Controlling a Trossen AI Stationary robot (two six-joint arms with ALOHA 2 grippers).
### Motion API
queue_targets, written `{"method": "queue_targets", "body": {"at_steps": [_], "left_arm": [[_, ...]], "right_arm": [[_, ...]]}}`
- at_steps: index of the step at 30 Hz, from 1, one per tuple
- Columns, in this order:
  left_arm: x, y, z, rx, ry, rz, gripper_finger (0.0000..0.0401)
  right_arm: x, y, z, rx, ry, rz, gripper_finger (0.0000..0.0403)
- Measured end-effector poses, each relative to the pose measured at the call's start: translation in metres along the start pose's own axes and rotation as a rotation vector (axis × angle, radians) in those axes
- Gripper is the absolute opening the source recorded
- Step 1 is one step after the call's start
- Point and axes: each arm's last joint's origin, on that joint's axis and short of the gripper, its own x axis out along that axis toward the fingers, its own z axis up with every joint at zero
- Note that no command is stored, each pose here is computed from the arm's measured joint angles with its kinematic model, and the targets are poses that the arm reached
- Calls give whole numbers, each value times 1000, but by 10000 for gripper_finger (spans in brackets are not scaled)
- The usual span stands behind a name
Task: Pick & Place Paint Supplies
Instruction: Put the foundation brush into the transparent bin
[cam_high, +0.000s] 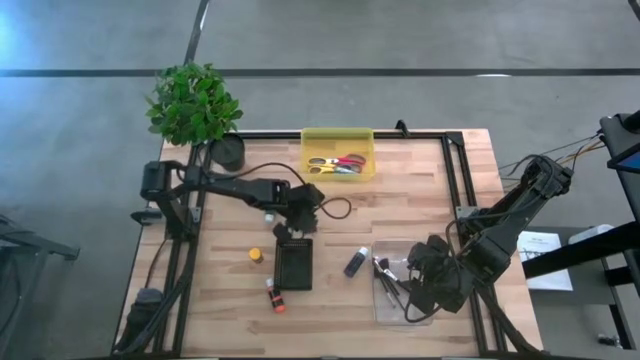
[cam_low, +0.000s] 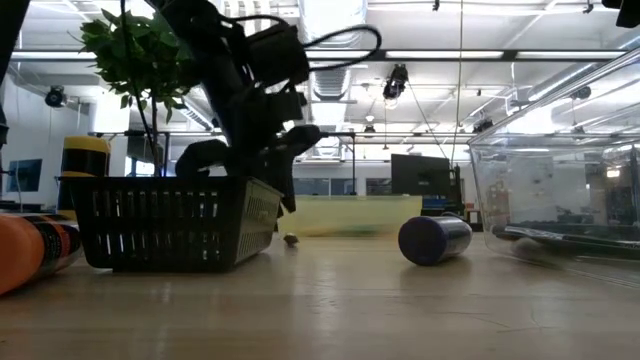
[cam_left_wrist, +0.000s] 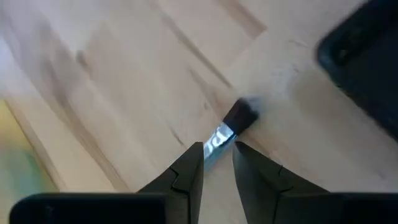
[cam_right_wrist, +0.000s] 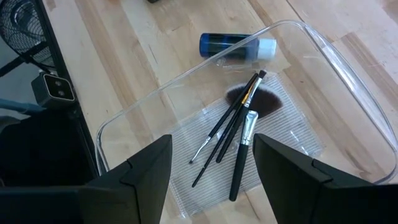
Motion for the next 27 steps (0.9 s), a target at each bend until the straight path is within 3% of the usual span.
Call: {"method": "queue_targets", "body": {"at_steps": [3,6,17,27], "left_arm": [[-1,-3,6,166,-11,2,93],[-1,-6,9,256,-18,2,93],[3,-10,14,291,-95,-33,93],[32,-17,9,332,-76,-100,93]], "right_arm": [[0,0,0,2,0,0,221],[0,0,0,3,0,0,221],[0,0,0,9,0,1,221],[0,0,0,12,-1,1,221]]}}
